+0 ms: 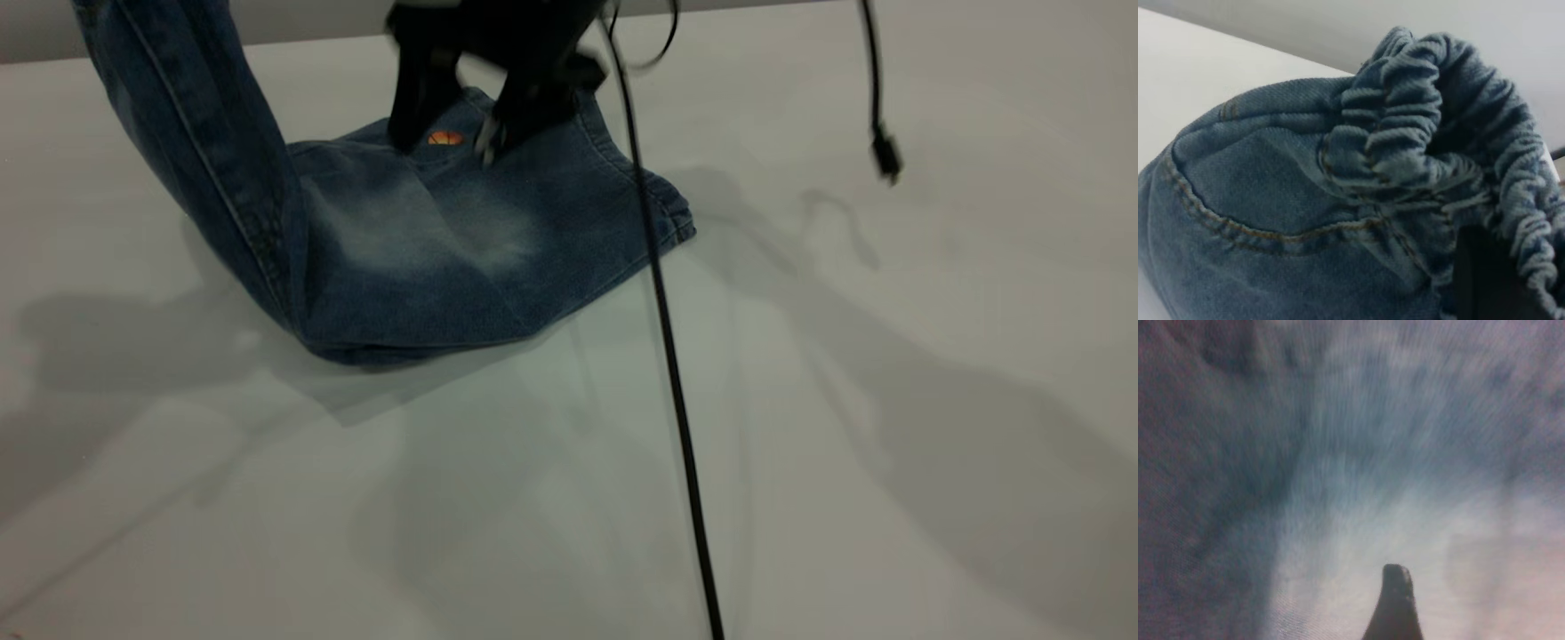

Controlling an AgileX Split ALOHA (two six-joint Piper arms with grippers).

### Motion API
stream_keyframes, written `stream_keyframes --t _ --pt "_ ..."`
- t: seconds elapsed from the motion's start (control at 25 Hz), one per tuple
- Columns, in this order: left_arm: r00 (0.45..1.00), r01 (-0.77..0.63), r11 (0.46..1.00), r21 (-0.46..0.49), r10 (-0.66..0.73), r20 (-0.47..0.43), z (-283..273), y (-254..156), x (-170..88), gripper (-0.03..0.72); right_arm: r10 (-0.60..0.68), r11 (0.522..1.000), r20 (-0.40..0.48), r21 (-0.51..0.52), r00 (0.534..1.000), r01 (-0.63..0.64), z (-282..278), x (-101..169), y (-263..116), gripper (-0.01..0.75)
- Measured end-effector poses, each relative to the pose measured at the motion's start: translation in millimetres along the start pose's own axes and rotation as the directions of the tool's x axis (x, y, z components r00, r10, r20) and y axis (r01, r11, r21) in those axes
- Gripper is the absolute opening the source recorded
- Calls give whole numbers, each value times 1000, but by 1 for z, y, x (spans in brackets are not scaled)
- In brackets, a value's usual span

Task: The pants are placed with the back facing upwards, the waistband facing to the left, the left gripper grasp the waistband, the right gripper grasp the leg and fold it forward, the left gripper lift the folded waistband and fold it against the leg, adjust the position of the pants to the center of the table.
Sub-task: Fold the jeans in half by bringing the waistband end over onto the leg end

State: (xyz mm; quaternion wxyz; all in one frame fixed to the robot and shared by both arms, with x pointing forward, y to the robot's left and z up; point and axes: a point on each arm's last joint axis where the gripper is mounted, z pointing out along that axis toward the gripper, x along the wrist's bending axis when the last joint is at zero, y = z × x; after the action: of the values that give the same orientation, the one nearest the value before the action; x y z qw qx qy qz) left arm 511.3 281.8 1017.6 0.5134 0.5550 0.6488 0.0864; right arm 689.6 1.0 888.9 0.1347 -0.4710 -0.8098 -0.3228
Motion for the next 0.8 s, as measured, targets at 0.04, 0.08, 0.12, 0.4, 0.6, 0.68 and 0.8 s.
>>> stream_keyframes --t 0.04,0.08,0.12,0.4,0.6,0.68,0.8 --pt "1000 5 1000 8 -5 -3 2 -1 2 161 2 1000 5 -23 1000 -2 -11 -3 5 507" --pt "1000 13 1000 18 -13 -8 5 -2 4 161 -3 999 10 -47 1000 3 -23 -4 11 507" --pt "1000 18 999 27 -18 -13 7 -4 7 161 -1 997 15 -74 1000 2 -37 -6 16 506" --pt "998 57 993 100 -55 -19 40 -21 23 161 -21 978 47 -205 999 30 -115 -9 40 505" --pt "997 -78 980 184 74 26 75 -36 9 161 -51 978 40 -198 998 58 -123 -3 40 505" --pt "993 -119 969 216 115 33 92 -41 2 161 -51 979 41 -198 998 58 -123 -3 40 505" --pt "985 -169 952 253 159 60 116 -49 -11 161 -49 979 40 -195 998 56 -127 -4 40 505"
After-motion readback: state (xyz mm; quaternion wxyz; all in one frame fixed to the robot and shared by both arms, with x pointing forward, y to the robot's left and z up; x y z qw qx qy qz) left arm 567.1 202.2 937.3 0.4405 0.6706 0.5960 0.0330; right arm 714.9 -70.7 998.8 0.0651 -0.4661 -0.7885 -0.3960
